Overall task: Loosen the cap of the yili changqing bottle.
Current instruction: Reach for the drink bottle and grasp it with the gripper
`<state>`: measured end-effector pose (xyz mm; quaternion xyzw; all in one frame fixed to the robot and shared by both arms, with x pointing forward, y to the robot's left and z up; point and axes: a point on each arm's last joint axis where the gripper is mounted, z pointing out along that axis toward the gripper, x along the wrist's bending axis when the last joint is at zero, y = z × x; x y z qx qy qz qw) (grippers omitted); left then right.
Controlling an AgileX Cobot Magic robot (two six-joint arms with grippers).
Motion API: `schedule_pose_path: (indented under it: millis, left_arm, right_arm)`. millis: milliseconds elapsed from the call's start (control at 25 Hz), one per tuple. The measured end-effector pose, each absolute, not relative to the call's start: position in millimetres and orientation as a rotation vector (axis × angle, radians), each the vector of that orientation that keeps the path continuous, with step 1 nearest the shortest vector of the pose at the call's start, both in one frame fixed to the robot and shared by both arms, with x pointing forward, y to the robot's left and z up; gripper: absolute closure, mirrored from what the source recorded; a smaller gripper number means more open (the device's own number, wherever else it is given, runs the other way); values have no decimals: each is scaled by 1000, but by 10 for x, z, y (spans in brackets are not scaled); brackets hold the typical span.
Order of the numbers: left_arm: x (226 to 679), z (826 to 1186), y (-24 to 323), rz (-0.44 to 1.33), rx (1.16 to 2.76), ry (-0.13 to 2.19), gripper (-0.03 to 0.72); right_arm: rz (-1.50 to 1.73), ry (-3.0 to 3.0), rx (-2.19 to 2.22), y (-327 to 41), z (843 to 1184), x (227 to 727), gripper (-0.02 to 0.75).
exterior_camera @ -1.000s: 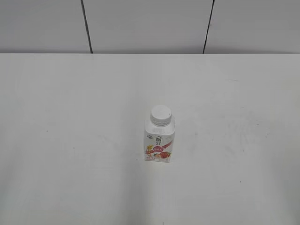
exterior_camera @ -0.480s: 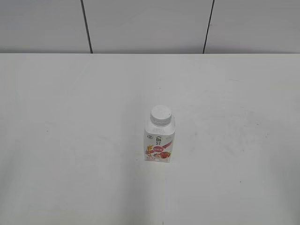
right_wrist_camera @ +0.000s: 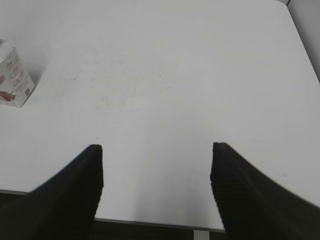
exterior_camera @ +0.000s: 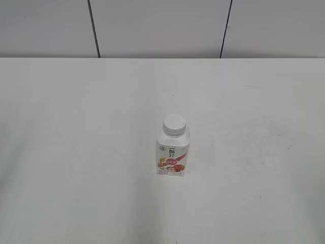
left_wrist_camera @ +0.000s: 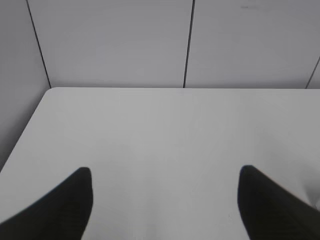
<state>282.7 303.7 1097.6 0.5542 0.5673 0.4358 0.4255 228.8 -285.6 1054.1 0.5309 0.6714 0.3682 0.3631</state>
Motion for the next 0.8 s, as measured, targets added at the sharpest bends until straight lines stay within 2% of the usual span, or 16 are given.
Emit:
schedule_pose_path:
  millis: [320,600,800]
  left_arm:
    - [3628,11052,3016,1109,1341,1357,144]
    - [4348,10782,2981,1080,1377,1360,144]
    - [4663,10588,2759,1028,1424,1259,144]
  right_arm:
    - [948,1728,1367,-2856,10541,2288,204]
    - [948,1728,1367,-2856,10541,2288,204]
    - [948,1728,1367,-2856,10541,2288,204]
